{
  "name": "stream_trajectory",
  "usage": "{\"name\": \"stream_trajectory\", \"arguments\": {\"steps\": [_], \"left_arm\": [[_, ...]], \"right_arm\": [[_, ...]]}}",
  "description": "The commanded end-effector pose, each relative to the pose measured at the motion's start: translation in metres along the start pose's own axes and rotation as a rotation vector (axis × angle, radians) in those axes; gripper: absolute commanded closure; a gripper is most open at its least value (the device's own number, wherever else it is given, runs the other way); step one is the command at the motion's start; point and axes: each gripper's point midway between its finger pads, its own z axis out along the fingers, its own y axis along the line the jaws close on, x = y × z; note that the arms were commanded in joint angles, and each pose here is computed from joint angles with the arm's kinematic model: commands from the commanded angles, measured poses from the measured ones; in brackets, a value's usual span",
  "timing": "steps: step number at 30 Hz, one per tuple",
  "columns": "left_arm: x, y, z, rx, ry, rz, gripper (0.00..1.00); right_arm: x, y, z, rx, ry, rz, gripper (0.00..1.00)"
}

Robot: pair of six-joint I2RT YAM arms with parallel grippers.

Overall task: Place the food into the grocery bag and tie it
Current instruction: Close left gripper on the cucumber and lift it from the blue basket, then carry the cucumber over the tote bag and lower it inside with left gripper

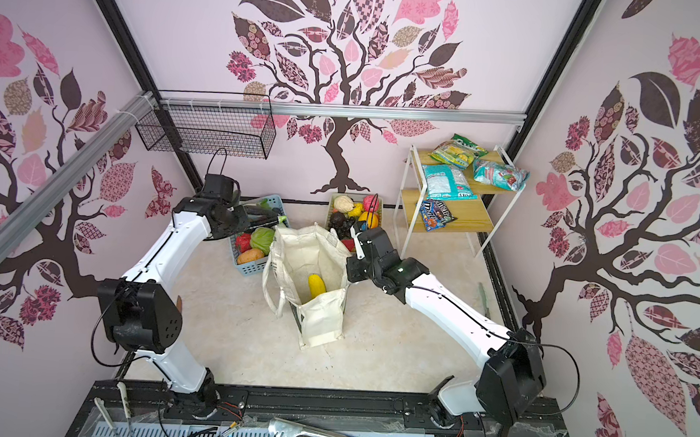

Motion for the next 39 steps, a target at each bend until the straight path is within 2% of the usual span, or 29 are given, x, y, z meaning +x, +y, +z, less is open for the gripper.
{"name": "stream_trajectory", "arguments": {"steps": [1,7,16,22,27,31,35,39], "left_arm": [[-0.012,0.001,-0.022,0.009,-0.068,0.01,0.77],[-0.011,-0.013,-0.052,0.109,-0.097,0.024,0.76],[0.02,-0.051,-0.083,0.258,-0.065,0.098,0.75],[0.042,-0.084,-0.115,0.422,-0.043,0.119,0.75],[0.079,-0.13,-0.15,0.558,-0.019,0.202,0.75],[0.115,-0.153,-0.167,0.592,0.009,0.281,0.75],[0.154,-0.16,-0.173,0.605,0.032,0.356,0.75],[0.184,-0.144,-0.161,0.537,0.082,0.401,0.75]], "right_arm": [[-0.01,-0.003,0.001,0.024,-0.011,0.009,1.0],[-0.012,-0.004,-0.002,0.032,-0.019,0.007,1.0],[-0.016,-0.007,-0.003,0.051,-0.032,0.0,1.0],[-0.017,-0.009,0.002,0.068,-0.027,-0.009,1.0],[-0.023,-0.006,0.004,0.057,-0.036,0.001,1.0],[-0.025,-0.007,0.004,0.065,-0.046,0.004,1.0],[-0.018,-0.012,0.006,0.085,-0.033,0.007,1.0],[-0.024,-0.012,0.0,0.093,-0.055,0.013,1.0]]}}
